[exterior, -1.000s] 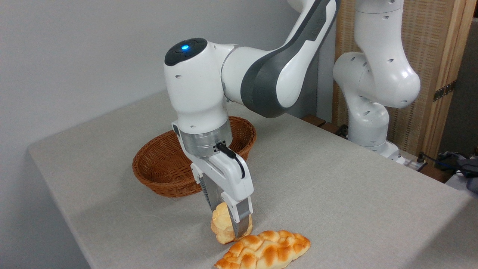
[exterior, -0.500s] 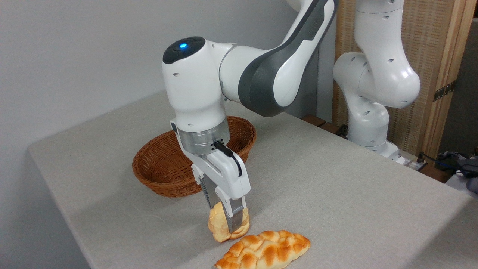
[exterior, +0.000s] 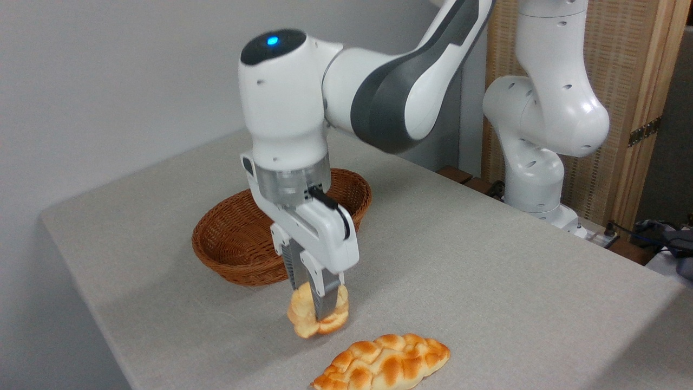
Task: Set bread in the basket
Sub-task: 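Lift the round bun and carry it over the wicker basket, then lower the bun into the basket and open the gripper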
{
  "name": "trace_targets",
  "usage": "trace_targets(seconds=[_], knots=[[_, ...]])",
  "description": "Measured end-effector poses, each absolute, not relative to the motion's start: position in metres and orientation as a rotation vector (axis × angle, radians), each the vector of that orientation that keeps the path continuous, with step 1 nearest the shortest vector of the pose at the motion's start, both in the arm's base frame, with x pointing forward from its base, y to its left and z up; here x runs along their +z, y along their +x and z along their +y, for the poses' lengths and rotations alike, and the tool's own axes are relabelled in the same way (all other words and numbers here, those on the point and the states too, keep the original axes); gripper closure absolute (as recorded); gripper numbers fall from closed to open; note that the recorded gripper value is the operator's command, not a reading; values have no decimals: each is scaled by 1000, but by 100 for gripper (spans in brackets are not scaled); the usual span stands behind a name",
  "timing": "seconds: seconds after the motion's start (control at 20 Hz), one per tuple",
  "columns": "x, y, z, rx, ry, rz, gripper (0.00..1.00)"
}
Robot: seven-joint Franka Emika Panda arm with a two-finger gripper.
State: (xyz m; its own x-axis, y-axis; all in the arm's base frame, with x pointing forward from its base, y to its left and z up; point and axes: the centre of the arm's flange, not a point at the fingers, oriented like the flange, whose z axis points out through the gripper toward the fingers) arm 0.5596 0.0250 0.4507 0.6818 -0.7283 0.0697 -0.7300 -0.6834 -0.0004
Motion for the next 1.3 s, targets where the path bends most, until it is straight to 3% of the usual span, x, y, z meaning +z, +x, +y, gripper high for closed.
trace_targets(seconds=[0.35, 0.5, 0.75, 0.8, 0.85, 0.95, 1.3], knots=[[508, 558, 10, 337, 2788, -1141, 51], [524, 555, -26, 401, 2718, -1159, 51], [526, 545, -102, 372, 2676, -1183, 51], [525, 543, -113, 363, 2674, -1180, 44], [524, 542, -121, 355, 2674, -1175, 21], [519, 539, -136, 328, 2680, -1145, 1], [499, 539, -159, 262, 2686, -1107, 0]])
